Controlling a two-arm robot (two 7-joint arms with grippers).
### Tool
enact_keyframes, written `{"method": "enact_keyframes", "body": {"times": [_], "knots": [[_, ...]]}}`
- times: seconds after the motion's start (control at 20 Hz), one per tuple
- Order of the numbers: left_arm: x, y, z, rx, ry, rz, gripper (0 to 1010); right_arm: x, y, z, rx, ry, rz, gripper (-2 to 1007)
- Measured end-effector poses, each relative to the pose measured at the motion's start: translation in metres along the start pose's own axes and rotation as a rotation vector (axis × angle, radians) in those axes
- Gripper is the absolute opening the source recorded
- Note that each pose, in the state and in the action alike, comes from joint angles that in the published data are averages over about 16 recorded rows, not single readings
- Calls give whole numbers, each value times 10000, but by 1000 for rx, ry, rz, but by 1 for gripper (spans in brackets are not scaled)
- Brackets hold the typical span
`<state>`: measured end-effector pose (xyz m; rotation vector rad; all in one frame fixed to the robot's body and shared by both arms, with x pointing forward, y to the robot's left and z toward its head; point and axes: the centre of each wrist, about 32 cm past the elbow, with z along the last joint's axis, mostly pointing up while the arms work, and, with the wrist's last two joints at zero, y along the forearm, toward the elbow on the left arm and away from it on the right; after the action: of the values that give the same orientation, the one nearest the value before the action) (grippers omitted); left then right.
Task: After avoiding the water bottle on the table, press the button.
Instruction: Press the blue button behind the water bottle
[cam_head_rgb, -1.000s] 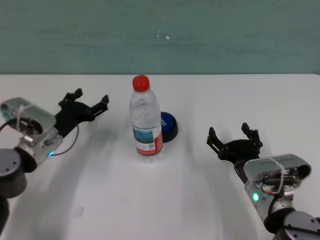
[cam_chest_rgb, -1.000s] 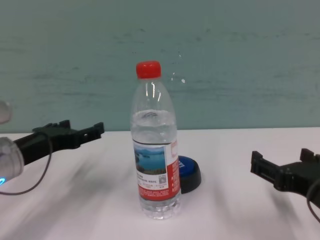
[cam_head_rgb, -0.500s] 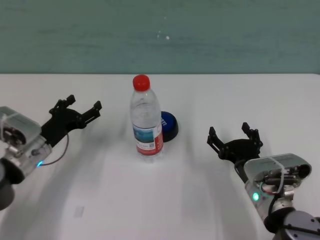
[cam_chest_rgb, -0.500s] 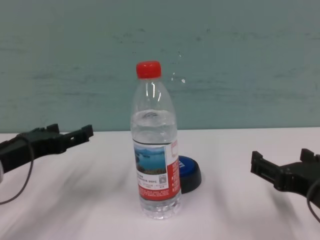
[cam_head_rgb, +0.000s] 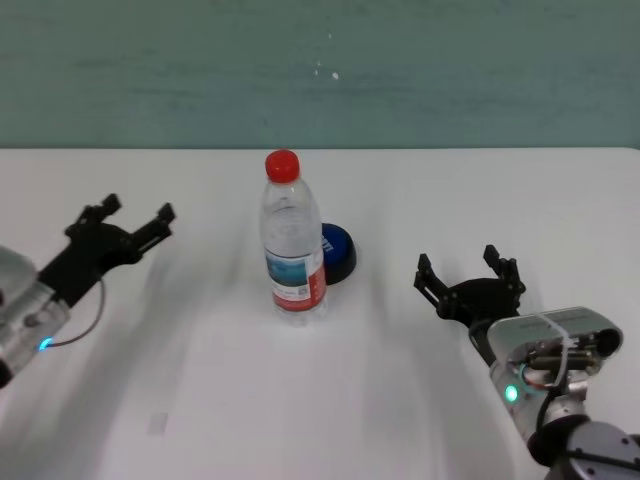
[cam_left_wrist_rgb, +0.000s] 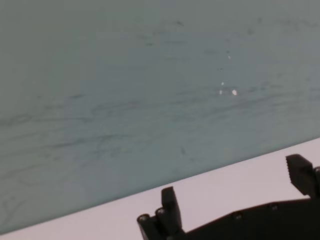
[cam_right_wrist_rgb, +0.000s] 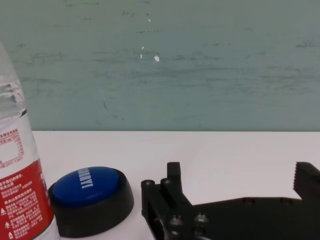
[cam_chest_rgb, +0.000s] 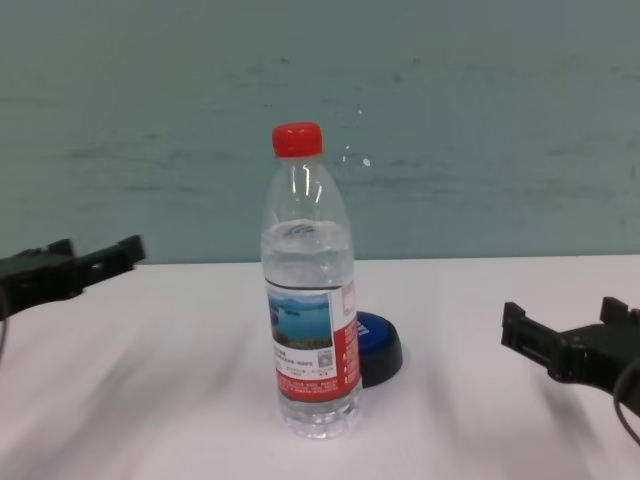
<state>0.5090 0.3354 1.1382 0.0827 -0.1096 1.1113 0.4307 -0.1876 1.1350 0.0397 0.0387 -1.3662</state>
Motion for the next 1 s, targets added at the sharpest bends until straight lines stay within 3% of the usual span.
{"method": "enact_keyframes", "body": {"times": [0.35, 0.6, 1.0], "knots": [[-85, 254, 28, 32, 4, 53, 1000, 0, 0, 0, 0, 0, 0, 1004], [-215, 397, 45, 67, 3, 91, 1000, 0, 0, 0, 0, 0, 0, 1004], [-425, 538, 68, 107, 16, 133, 1000, 0, 0, 0, 0, 0, 0, 1004]]}}
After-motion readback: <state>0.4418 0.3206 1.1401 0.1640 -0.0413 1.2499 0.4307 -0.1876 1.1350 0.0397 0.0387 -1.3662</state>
